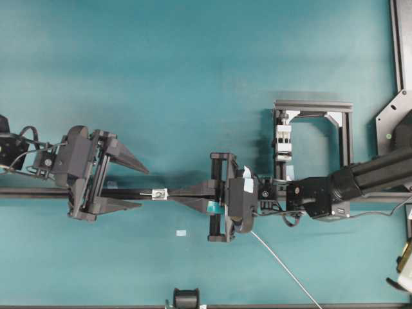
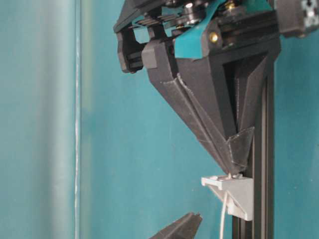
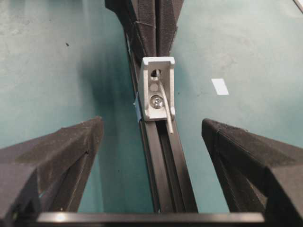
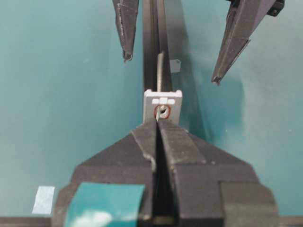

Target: Insert the wire into the hole on the left side and pull it with the left arm.

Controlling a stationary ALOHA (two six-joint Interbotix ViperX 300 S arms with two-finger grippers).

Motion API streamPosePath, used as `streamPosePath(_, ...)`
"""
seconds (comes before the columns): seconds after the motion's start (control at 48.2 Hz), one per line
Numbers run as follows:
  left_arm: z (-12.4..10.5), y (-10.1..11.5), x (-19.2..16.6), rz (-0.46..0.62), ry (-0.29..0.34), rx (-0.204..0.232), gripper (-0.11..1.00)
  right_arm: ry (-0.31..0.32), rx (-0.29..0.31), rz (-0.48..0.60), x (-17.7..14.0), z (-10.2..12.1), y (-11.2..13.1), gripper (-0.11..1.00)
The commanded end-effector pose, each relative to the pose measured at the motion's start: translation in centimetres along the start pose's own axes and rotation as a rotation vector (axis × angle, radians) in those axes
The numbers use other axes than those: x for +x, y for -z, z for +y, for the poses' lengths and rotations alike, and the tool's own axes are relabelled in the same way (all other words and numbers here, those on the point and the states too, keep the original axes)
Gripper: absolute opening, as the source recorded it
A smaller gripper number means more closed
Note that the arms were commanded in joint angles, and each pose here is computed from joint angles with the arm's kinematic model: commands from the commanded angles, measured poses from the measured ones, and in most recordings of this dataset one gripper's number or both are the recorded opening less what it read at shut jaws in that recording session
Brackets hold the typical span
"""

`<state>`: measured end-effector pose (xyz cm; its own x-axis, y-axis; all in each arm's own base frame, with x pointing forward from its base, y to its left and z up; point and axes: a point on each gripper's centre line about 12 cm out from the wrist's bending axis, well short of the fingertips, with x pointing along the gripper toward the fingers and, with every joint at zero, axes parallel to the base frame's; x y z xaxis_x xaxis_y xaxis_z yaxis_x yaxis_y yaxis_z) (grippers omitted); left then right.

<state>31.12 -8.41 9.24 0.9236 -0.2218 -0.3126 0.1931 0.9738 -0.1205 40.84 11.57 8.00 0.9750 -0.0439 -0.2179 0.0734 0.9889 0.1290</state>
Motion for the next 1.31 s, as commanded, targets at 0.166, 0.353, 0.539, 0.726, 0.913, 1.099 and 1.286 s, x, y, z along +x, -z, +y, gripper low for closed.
streamPosePath(0.166, -0.3, -1.8, 0.2, -0.053, 0.007, -0.004, 0.65, -0.014, 0.016, -0.038, 0.1, 0.6, -1.5, 0.01)
streamPosePath(0.353, -0.3, -1.8, 0.3, -0.038, 0.005, -0.011, 0.65, -0.014, 0.016, -0.038, 0.1, 0.6, -1.5, 0.01)
streamPosePath(0.539, -0.2, -1.5, 0.5, 0.003, 0.001, -0.061, 0.45, -0.014, 0.016, -0.038, 0.1, 0.6, -1.5, 0.01)
streamPosePath(0.726, -0.2, -1.5, 0.4, 0.011, -0.001, -0.091, 0.06, -0.014, 0.016, -0.037, 0.0, 0.5, -1.5, 0.01)
streamPosePath(0.913, -0.3, -2.4, 0.1, -0.013, 0.004, -0.091, -0.10, -0.014, 0.016, -0.035, 0.0, 0.5, -1.5, 0.01)
streamPosePath(1.099, -0.4, -2.2, 0.2, 0.001, 0.005, -0.089, -0.10, -0.015, 0.012, -0.019, 0.0, 0.5, -1.2, 0.01)
streamPosePath(1.286, -0.4, -1.9, 0.5, 0.036, 0.000, -0.091, -0.10, -0.019, 0.011, 0.018, 0.0, 0.6, -0.8, 0.01)
